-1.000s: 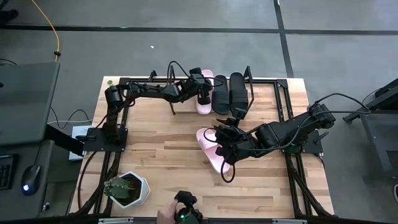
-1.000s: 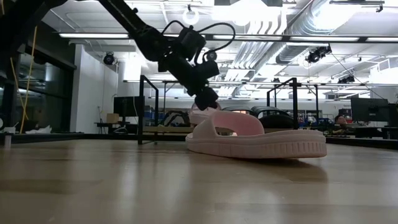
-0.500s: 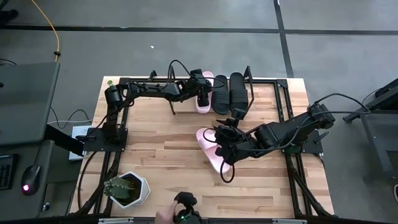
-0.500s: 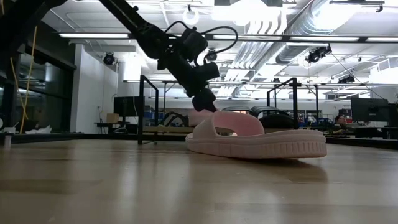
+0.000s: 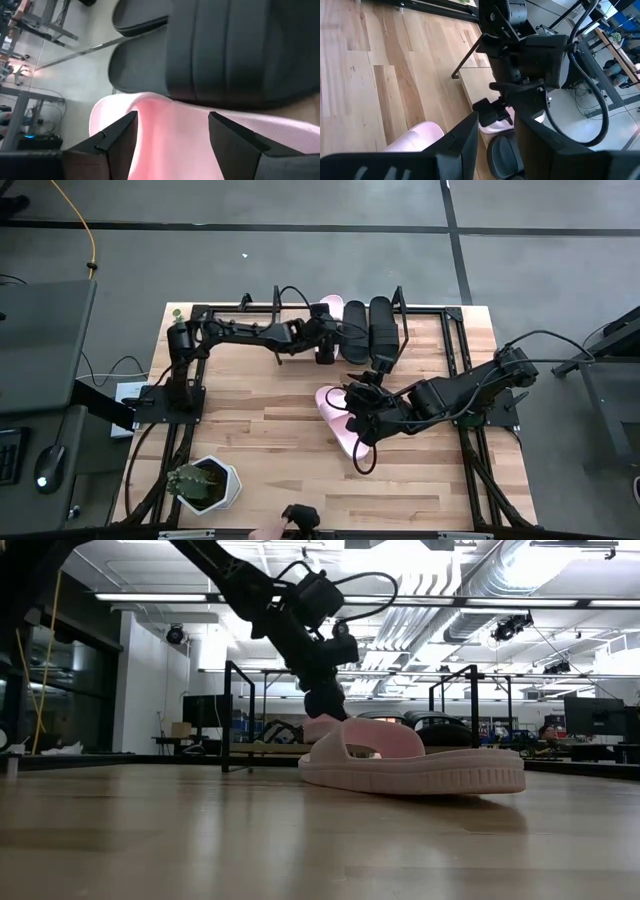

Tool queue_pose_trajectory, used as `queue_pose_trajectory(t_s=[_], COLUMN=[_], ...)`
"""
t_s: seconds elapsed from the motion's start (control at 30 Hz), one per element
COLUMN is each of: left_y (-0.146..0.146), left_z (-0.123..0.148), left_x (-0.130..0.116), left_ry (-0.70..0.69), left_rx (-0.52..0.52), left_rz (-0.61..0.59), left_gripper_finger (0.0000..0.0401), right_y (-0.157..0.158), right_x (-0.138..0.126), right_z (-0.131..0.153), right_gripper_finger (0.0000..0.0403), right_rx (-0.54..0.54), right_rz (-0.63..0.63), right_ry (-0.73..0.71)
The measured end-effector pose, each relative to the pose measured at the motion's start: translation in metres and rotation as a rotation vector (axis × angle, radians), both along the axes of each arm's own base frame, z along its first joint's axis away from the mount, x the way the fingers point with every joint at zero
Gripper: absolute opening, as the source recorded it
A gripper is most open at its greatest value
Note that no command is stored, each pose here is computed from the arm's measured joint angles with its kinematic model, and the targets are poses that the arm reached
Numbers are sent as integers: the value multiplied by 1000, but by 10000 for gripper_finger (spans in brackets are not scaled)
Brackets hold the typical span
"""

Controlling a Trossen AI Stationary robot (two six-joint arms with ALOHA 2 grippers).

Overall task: Pick and place slides into the shelf
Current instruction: Put the pink slide on the shelf

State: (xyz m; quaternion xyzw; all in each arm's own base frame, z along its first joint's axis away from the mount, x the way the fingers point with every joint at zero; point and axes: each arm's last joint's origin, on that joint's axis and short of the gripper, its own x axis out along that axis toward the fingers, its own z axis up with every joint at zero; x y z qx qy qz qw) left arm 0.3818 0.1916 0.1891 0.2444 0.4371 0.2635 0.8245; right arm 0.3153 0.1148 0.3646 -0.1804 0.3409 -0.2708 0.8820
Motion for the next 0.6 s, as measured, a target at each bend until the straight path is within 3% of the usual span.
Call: queue_pose_trajectory(t_s=[0.4,0.6], left_y=[-24,-39], left_z=[-4,17], left_x=[5,2], left_ry=[84,49], left_rx=[20,3], left_rz=[1,-4], left_gripper_finger=[225,225], right_y=[-1,-2], right_x=[-3,-5], right_z=[-2,-3], right_gripper_finger=[119,119], right_rx=[5,-27], right_rz=[-21,-28], right_ry=[15,36])
